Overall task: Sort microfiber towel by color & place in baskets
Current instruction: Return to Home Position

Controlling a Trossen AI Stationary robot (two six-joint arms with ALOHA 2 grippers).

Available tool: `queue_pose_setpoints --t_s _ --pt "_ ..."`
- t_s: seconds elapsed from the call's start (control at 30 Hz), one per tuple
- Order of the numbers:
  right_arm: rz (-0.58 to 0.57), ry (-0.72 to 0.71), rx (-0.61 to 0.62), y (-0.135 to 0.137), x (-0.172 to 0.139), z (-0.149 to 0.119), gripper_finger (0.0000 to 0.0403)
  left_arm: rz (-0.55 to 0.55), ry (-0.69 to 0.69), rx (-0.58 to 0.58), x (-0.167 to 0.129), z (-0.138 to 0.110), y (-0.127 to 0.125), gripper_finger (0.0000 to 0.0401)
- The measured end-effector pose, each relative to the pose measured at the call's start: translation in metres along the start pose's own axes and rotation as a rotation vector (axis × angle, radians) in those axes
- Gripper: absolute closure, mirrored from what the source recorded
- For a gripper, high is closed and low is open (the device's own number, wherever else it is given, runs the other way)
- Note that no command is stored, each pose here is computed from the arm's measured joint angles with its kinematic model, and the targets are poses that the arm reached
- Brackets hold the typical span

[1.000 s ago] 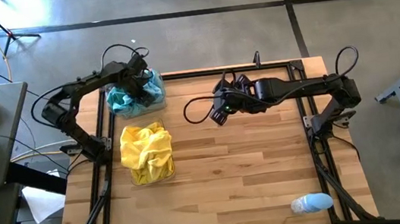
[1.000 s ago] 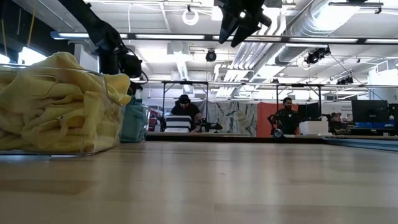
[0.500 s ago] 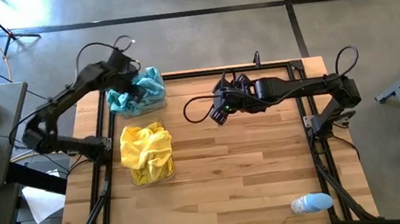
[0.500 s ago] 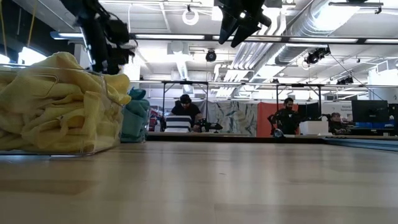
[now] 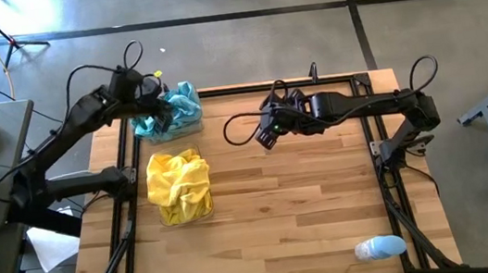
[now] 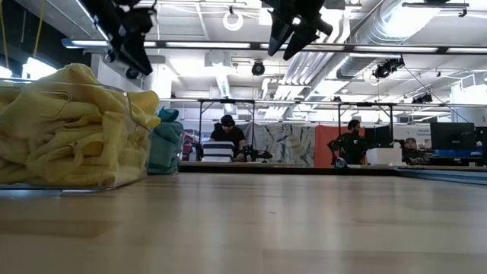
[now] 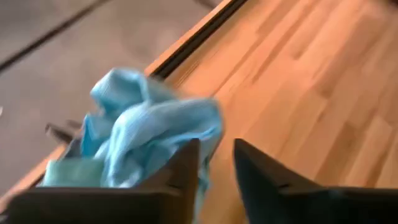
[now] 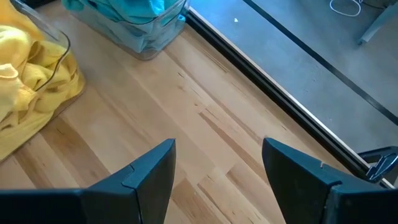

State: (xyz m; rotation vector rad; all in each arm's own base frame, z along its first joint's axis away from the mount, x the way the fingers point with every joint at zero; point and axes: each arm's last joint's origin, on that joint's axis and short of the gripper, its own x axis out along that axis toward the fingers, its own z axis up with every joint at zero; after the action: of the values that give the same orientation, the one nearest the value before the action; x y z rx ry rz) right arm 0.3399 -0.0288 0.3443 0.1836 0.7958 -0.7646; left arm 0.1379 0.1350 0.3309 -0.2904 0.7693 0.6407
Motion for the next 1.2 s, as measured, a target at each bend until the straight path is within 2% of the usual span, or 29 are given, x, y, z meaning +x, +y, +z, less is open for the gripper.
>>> queue_pose_setpoints --t_s 0.1,0.13,0.3,0.4,0.5,0.6,0.7,0.83,0.97,1.1,1.2 --pt "-0.001 0.001 -0.001 0.0 0.0 0.0 0.0167 -0.043 -0.072 0.043 -0.007 0.004 -0.013 0.0377" --pt "-0.004 0.006 -0.009 0.0 0.0 -0.001 0.0167 -0.058 -0.098 0.053 -0.009 0.005 -0.018 0.0388" --pt "-0.019 0.089 -0.227 -0.004 0.0 -0.009 0.0167 -0.146 -0.173 0.165 -0.019 0.007 -0.039 0.0396" --pt "-0.03 0.12 -0.251 -0.006 -0.001 -0.012 0.0167 -0.215 -0.223 0.22 -0.022 0.004 -0.054 0.0399" --pt "-0.009 0.14 -0.256 -0.006 -0.001 -0.013 0.0167 -0.33 -0.278 0.261 -0.015 -0.011 -0.07 0.04" --pt "0.004 0.146 -0.251 -0.006 -0.001 -0.013 0.0167 -0.421 -0.345 0.256 -0.003 -0.032 -0.081 0.0401" --pt "0.003 0.146 -0.227 -0.005 -0.001 -0.013 0.0167 -0.482 -0.41 0.218 0.007 -0.056 -0.086 0.0401" --pt "0.003 0.147 -0.227 -0.006 -0.001 -0.013 0.0167 -0.573 -0.538 0.144 0.005 -0.083 -0.086 0.0401" --pt "0.004 0.144 -0.225 -0.005 -0.001 -0.013 0.0167 -0.598 -0.565 0.12 0.006 -0.109 -0.082 0.0401" --pt "0.001 0.134 -0.221 -0.005 -0.001 -0.012 0.0167 -0.56 -0.537 0.235 0.013 -0.125 -0.078 0.0401" --pt "0.0 0.13 -0.216 -0.005 -0.001 -0.012 0.0167 -0.572 -0.527 0.267 0.015 -0.129 -0.078 0.0401"
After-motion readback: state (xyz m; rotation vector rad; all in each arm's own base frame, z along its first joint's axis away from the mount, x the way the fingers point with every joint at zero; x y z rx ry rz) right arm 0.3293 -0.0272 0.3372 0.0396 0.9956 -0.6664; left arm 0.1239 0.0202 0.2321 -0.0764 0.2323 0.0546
